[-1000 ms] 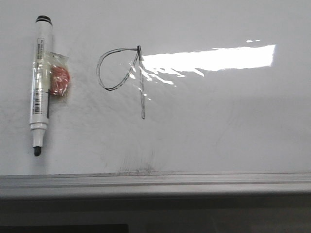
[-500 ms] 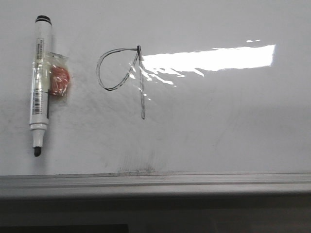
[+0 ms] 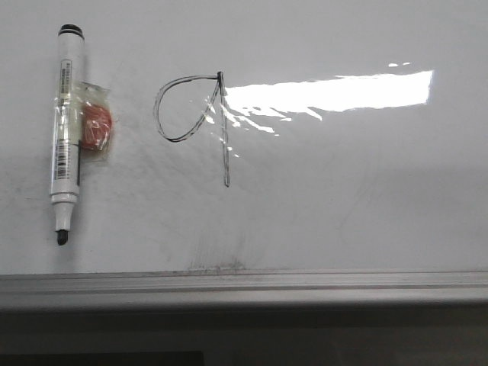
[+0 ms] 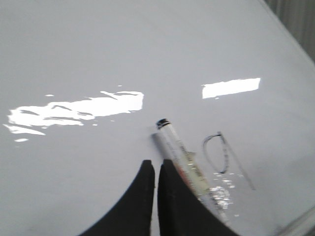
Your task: Write number 9 on whiteboard
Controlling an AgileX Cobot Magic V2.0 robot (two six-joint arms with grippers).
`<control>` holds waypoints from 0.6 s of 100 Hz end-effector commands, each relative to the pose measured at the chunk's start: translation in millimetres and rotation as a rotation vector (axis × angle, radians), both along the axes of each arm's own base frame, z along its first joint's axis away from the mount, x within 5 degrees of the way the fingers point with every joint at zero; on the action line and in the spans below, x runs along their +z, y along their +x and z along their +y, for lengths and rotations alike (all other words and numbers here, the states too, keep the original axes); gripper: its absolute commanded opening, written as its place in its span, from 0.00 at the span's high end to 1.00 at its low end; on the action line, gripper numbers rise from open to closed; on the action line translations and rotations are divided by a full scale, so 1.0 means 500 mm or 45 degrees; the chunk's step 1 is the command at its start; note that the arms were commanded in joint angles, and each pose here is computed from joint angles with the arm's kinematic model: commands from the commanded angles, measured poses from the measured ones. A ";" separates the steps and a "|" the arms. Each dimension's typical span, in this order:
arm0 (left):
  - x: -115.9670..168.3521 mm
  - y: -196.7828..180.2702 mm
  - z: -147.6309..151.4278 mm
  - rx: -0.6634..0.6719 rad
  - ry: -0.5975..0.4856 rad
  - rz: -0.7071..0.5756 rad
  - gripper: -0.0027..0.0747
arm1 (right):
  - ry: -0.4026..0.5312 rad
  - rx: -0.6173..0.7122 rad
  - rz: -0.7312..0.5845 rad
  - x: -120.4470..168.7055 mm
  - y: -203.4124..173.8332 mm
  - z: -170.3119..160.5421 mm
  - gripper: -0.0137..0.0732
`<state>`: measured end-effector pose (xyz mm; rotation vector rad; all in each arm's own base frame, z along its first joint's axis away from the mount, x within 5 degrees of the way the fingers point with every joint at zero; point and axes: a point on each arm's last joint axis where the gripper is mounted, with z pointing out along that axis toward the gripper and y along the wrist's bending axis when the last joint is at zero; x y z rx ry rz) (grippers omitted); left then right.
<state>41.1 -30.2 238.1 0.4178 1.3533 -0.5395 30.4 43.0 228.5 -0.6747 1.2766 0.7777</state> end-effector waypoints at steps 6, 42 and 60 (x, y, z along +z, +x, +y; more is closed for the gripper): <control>0.032 -0.004 0.012 0.152 0.033 -0.179 0.99 | 0.108 0.000 -0.105 0.033 -0.006 -0.007 0.92; -0.020 0.020 0.036 0.524 0.119 -0.122 0.99 | 0.108 0.000 -0.105 0.033 -0.006 -0.007 0.92; -0.047 0.027 0.043 0.592 0.046 -0.047 0.99 | 0.108 0.000 -0.105 0.033 -0.006 -0.007 0.92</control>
